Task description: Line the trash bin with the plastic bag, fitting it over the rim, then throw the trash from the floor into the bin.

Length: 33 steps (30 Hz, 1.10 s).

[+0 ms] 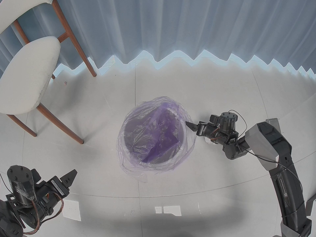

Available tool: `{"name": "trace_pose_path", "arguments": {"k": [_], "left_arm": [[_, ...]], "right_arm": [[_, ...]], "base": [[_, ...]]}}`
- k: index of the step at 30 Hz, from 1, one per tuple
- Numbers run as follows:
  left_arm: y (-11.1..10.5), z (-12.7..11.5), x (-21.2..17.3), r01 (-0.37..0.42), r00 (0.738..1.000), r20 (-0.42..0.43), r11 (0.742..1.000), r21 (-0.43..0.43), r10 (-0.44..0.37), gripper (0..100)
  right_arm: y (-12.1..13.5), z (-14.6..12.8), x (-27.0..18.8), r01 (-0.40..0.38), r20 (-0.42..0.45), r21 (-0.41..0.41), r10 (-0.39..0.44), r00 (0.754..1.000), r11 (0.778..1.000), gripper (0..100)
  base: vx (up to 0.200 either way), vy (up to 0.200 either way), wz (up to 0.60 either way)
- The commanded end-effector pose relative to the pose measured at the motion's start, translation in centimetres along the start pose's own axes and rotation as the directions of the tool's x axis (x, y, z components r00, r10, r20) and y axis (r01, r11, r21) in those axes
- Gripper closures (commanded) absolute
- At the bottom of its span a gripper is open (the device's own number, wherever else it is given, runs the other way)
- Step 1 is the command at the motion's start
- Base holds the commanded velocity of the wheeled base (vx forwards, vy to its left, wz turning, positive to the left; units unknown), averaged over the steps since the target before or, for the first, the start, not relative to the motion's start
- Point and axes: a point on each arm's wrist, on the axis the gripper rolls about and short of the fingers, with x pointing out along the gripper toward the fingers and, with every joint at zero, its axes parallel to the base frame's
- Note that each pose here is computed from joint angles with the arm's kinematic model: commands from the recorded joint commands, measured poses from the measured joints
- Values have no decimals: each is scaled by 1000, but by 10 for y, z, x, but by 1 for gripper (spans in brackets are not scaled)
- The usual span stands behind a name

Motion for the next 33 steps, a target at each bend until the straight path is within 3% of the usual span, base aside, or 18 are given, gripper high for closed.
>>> {"name": "trace_pose_path", "arguments": {"k": [1,11,15,19,22,27,32,33], "left_arm": [[4,-3,-1,-14,1000,-14,1000,6,14,0],[4,-3,-1,-16,1000,-12,1000,4,16,0],[4,-3,-1,-18,1000,-10,1000,4,18,0],[4,-3,-1,-17,1000,-9,1000,4,17,0],[4,-3,-2,-17,1000,-7,1000,3,17,0],[4,-2,-2,-19,1000,5,1000,1,19,0],[4,0,-4,-15,1000,22,1000,-18,16,0],[4,1,-5,-12,1000,25,1000,-24,12,0]], "right_arm": [[-9,-32,14,11,-42,1,-11,999,1000,0],[-19,-55,23,27,-61,-54,-30,998,998,0],[-26,-55,29,81,-51,-72,-84,995,994,0],[-47,-90,26,216,-150,-49,-221,964,975,0],[-49,-94,26,251,-171,-39,-254,952,967,0],[-42,-64,25,249,-113,28,-244,963,968,0],[-27,-8,20,228,-19,150,-228,974,962,0],[-18,16,17,207,24,184,-215,976,961,0]], "base": [[0,0,0],[0,0,0],[0,0,0],[0,0,0],[0,0,0],[0,0,0],[0,0,0],[0,0,0]]}}
